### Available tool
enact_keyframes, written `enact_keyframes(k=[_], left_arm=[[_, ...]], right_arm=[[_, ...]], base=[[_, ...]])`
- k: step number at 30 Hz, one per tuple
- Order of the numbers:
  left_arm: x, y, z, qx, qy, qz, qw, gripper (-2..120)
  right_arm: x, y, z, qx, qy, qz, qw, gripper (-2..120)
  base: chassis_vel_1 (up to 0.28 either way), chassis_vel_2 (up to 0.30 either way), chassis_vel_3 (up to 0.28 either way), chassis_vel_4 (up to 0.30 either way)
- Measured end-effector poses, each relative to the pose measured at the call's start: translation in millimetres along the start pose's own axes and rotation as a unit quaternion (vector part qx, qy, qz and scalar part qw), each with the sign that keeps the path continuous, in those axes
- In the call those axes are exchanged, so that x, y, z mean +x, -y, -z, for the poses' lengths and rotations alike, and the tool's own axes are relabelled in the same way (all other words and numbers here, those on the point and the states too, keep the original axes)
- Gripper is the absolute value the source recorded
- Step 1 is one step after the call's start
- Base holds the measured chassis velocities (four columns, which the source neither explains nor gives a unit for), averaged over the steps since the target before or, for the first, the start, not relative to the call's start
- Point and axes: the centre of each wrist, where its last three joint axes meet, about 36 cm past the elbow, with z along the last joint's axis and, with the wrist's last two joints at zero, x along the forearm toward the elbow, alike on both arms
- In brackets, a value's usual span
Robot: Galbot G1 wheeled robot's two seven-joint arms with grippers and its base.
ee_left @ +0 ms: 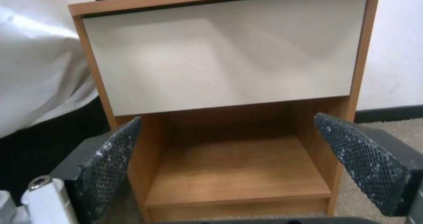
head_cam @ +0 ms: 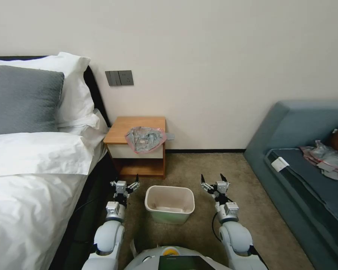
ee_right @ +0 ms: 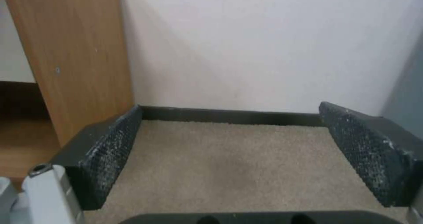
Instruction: Pick up the garbage bag from the table and place it over the trash can.
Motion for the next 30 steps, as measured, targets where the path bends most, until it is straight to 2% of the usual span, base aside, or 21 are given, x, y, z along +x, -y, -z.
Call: enact_keyframes(k=[12,16,19,20,24,25,28,29,30], left_arm=[[1,-0.2,0.5,0.001,0.0,0.0,1.0,100],[4,-1.9,5.8,0.004,0.003,0.001,1.0,100],[21,-11.4,33.1,0.019,0.018,0.009,0.9996,100],[21,-11.4,33.1,0.019,0.018,0.009,0.9996,100],[42,-20.0,67.4,0.037,0.034,0.014,0.9986,100],[42,-20.0,67.4,0.037,0.034,0.014,0.9986,100],[58,-24.4,95.4,0.051,0.048,0.012,0.9975,100],[58,-24.4,95.4,0.051,0.048,0.012,0.9975,100],[63,-25.2,104.0,0.055,0.052,0.011,0.9971,100]], right_arm=[[1,0,1,0.0,0.001,0.0,1.0,100],[8,1,19,-0.008,0.018,-0.004,1.0,100],[25,4,56,-0.024,0.048,-0.015,0.998,100],[25,4,56,-0.024,0.048,-0.015,0.998,100],[46,6,96,-0.042,0.082,-0.023,0.996,100],[46,6,96,-0.042,0.082,-0.023,0.996,100],[64,7,128,-0.055,0.108,-0.028,0.992,100],[64,7,128,-0.055,0.108,-0.028,0.992,100],[69,8,138,-0.059,0.115,-0.029,0.991,100]], base=[[0.0,0.0,0.0,0.0],[0.0,0.0,0.0,0.0],[0.0,0.0,0.0,0.0],[0.0,0.0,0.0,0.0],[0.0,0.0,0.0,0.0],[0.0,0.0,0.0,0.0],[0.0,0.0,0.0,0.0],[0.0,0.0,0.0,0.0],[0.0,0.0,0.0,0.0]])
